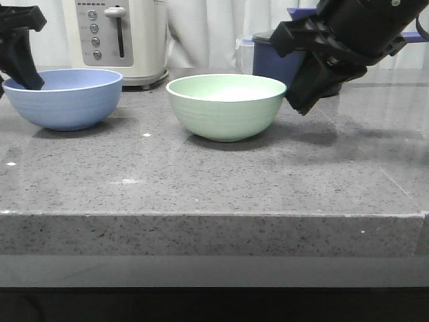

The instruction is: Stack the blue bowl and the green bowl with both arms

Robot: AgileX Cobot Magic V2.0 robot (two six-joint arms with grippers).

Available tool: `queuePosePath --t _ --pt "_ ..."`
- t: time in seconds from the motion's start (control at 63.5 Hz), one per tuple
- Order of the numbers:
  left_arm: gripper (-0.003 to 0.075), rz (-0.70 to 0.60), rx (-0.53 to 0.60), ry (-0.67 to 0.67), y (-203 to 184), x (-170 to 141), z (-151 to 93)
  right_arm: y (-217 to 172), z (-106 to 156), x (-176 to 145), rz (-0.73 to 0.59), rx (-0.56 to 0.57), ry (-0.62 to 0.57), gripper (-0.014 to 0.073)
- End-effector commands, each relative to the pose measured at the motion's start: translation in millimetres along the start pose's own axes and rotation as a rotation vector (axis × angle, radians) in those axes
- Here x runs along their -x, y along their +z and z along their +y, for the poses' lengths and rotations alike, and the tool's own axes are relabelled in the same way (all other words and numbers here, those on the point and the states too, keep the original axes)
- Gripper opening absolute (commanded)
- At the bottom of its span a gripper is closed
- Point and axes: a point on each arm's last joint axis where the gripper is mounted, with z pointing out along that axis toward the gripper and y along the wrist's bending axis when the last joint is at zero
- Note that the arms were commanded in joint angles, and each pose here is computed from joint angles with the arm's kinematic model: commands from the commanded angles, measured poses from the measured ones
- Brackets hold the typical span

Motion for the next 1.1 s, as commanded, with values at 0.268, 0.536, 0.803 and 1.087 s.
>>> queuePosePath --t 0.268,0.536,0.803,1.087 --pt "0.001 -0.124 -0.015 -0.002 -24 13 -5 -16 2 16 -0.107 -0.011 -0.005 -0.0064" --pt "-0.002 -0.165 -0.039 0.035 -44 19 -20 -16 2 16 -0.107 -0.011 -0.005 -0.0064" --pt "-0.002 -0.237 -0.14 0.175 -76 38 -79 -16 2 16 -0.107 -0.011 -0.005 -0.0064" --pt "-0.002 -0.258 -0.267 0.265 -76 46 -138 -16 2 16 -0.107 -0.011 -0.005 -0.0064"
